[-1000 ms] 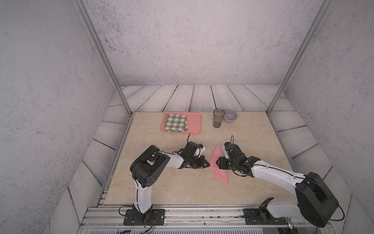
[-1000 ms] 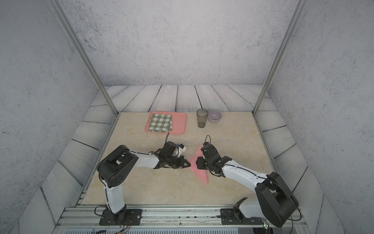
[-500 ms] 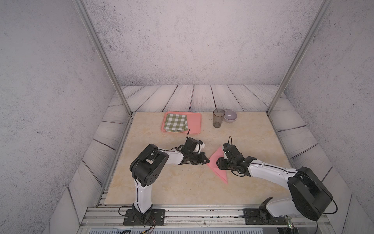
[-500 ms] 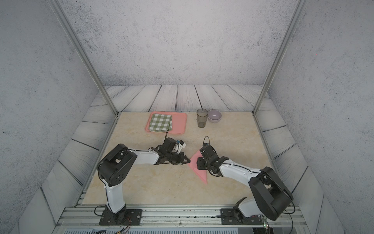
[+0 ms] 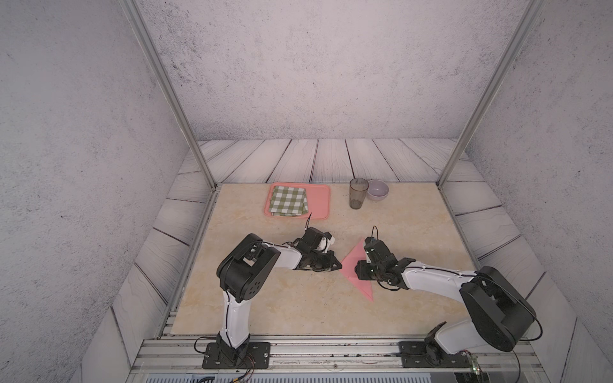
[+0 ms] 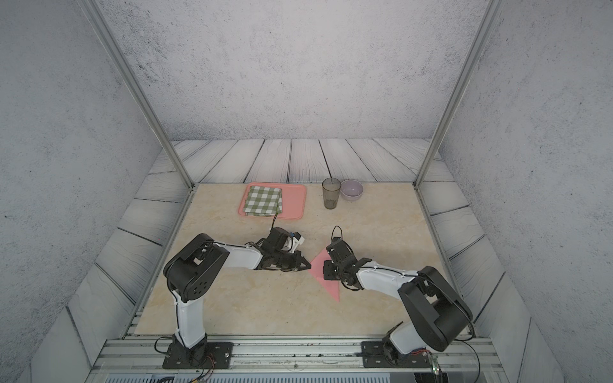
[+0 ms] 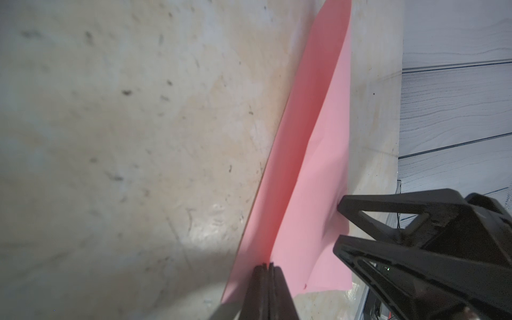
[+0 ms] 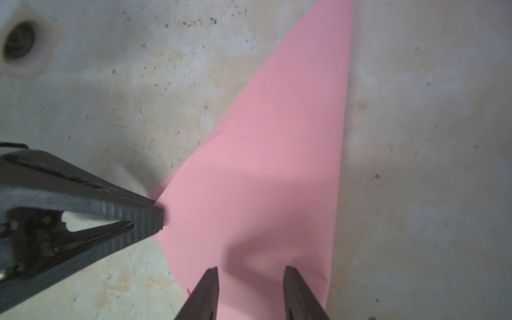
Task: Fold the square paper diagonally
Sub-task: Fold the paper at the center of the board.
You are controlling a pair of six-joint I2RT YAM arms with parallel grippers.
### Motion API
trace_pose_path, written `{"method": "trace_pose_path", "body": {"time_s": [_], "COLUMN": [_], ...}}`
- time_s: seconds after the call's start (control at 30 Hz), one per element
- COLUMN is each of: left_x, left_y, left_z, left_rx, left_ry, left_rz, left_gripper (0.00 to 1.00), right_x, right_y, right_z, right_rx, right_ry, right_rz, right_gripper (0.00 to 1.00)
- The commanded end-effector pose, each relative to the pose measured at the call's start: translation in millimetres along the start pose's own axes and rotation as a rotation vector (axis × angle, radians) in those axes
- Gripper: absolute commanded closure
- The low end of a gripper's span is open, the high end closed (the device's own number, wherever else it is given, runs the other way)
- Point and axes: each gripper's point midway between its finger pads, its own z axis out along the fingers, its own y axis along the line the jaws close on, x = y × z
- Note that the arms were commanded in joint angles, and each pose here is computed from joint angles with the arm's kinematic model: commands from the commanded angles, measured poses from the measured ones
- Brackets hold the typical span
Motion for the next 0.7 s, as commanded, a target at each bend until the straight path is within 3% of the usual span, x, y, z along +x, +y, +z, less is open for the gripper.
{"method": "trace_pose_path", "body": {"time_s": [0.0,0.13,0.27,0.4,0.47,0.5,0.63,0.67], "left_x": [-1,-5,-15,-24,-26,-27,-21,-19], "left_y": [11,4,-10,-24,-27,-29,-61,-73], "left_z": [0,-9,-24,-44,-55,-61,-79,-79], "left_rx": [-0.028,-0.03,-0.039,-0.054,-0.072,-0.072,0.048,0.105], "left_ry": [-0.01,-0.033,-0.064,-0.086,-0.092,-0.098,-0.138,-0.151], "left_rz": [-0.002,0.01,0.039,0.069,0.07,0.071,0.086,0.103], "left_gripper": [0.94,0.61,0.43,0.36,0.37,0.43,0.79,0.84], "right_x": [9,14,17,16,16,16,17,17], "right_y": [-9,-12,-13,-12,-12,-12,-10,-10], "right_z": [8,14,18,20,21,22,23,24], "right_rx": [0.028,0.032,0.031,0.029,0.03,0.027,0.013,0.01], "right_ry": [0.016,0.027,0.034,0.028,0.03,0.031,0.036,0.038], "right_rz": [0.006,0.012,0.021,0.029,0.032,0.034,0.041,0.045], "right_gripper": [0.59,0.61,0.62,0.62,0.62,0.62,0.62,0.62]}}
